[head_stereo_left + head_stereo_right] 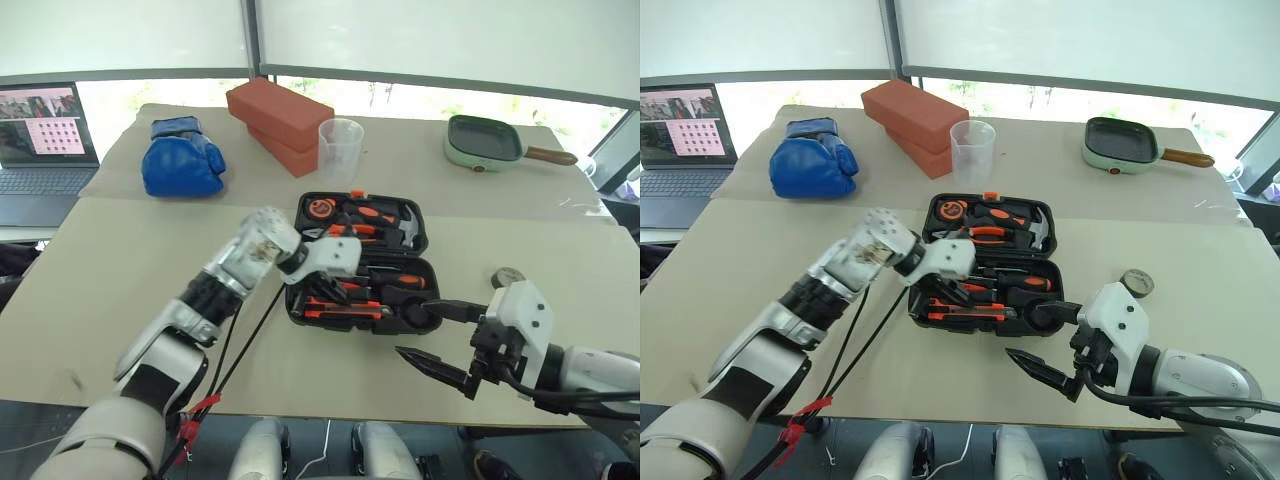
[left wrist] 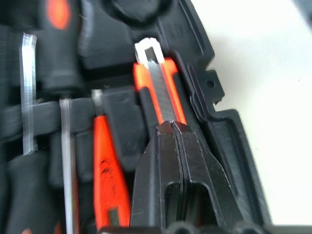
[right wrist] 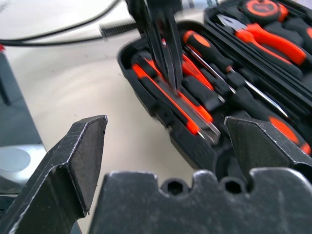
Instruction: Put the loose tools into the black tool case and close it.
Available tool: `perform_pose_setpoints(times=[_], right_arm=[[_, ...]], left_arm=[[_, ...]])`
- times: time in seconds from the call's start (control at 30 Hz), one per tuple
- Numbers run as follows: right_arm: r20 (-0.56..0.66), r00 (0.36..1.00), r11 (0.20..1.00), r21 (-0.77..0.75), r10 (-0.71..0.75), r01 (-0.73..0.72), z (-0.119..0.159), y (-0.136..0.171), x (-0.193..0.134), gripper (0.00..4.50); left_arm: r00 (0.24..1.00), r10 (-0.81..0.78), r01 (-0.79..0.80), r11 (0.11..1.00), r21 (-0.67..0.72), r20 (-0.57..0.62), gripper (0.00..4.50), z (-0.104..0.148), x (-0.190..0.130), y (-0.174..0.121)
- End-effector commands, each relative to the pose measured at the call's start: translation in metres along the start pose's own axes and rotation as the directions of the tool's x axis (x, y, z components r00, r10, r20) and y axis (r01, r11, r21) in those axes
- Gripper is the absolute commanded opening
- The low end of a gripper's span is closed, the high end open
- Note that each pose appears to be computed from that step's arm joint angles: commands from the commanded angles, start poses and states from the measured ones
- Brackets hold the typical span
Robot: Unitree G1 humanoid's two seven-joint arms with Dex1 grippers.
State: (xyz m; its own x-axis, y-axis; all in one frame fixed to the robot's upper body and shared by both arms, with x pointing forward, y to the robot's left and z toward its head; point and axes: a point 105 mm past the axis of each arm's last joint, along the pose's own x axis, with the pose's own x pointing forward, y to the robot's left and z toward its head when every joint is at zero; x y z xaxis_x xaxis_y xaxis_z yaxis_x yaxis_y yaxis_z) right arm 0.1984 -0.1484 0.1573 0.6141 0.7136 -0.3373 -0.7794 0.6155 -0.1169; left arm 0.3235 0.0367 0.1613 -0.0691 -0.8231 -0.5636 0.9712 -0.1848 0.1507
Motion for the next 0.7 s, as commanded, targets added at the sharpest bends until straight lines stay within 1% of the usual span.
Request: perform_pose_setpoints(times=[0.03, 0.1, 0.13, 0.17, 0.2, 0.23, 0.27, 0.3, 0.4, 0.43, 0.47, 0.53, 0.6, 0.7], right_arm=[[0.003, 0.995, 0.994, -0.033, -0.101, 0.101, 0.001, -0.013, -0.013, 4.5], [-0.012, 0.988, 0.988, -0.01, -0.157, 0.156, -0.005, -0.02, -0.022, 4.5], [-0.021, 0.983, 0.983, 0.003, -0.184, 0.184, -0.008, -0.024, -0.029, 4.5], [-0.027, 0.979, 0.979, 0.013, -0.204, 0.205, -0.01, -0.027, -0.035, 4.5], [-0.032, 0.97, 0.969, 0.041, -0.242, 0.243, -0.012, -0.033, -0.046, 4.5], [-0.038, 0.961, 0.959, 0.066, -0.273, 0.275, -0.015, -0.038, -0.058, 4.5], [-0.047, 0.954, 0.95, 0.083, -0.298, 0.301, -0.017, -0.041, -0.068, 4.5], [-0.066, 0.945, 0.942, 0.089, -0.32, 0.325, -0.021, -0.044, -0.079, 4.5], [-0.124, 0.925, 0.925, 0.09, -0.358, 0.37, -0.029, -0.048, -0.108, 4.5], [-0.136, 0.921, 0.921, 0.091, -0.366, 0.379, -0.03, -0.049, -0.116, 4.5], [-0.152, 0.913, 0.913, 0.096, -0.38, 0.396, -0.033, -0.052, -0.125, 4.5], [-0.19, 0.891, 0.895, 0.102, -0.412, 0.435, -0.039, -0.057, -0.148, 4.5], [-0.216, 0.88, 0.886, 0.1, -0.424, 0.452, -0.044, -0.061, -0.162, 4.5], [-0.231, 0.881, 0.892, 0.093, -0.413, 0.443, -0.047, -0.068, -0.166, 4.5]], left_arm=[[0.986, 0.084, -0.081, 0.996, -0.03, 0.144, 0.04, 0.017, -0.029, 0.002], [0.976, 0.133, -0.121, 0.989, -0.083, 0.171, 0.56, 0.013, -0.045, 0.003], [0.969, 0.157, -0.137, 0.984, -0.114, 0.191, 0.73, 0.013, -0.054, 0.003], [0.962, 0.176, -0.148, 0.978, -0.144, 0.207, 1.11, 0.012, -0.062, 0.002], [0.941, 0.215, -0.172, 0.969, -0.176, 0.26, 1.39, 0.016, -0.076, -0.001], [0.92, 0.245, -0.187, 0.96, -0.206, 0.307, 1.91, 0.019, -0.088, -0.004], [0.901, 0.272, -0.199, 0.951, -0.235, 0.338, 2.13, 0.021, -0.097, -0.007], [0.887, 0.295, -0.211, 0.943, -0.256, 0.356, 2.54, 0.021, -0.106, -0.01], [0.881, 0.319, -0.223, 0.932, -0.287, 0.349, 3.69, 0.016, -0.118, -0.023], [0.884, 0.32, -0.224, 0.93, -0.291, 0.342, 3.96, 0.014, -0.12, -0.027], [0.891, 0.317, -0.226, 0.931, -0.287, 0.325, 4.45, 0.012, -0.12, -0.032], [0.909, 0.304, -0.23, 0.936, -0.265, 0.284, 4.45, 0.006, -0.12, -0.043], [0.916, 0.305, -0.244, 0.939, -0.242, 0.26, 4.45, 0.005, -0.119, -0.048], [0.916, 0.304, -0.249, 0.942, -0.223, 0.262, 4.45, 0.011, -0.117, -0.049]])
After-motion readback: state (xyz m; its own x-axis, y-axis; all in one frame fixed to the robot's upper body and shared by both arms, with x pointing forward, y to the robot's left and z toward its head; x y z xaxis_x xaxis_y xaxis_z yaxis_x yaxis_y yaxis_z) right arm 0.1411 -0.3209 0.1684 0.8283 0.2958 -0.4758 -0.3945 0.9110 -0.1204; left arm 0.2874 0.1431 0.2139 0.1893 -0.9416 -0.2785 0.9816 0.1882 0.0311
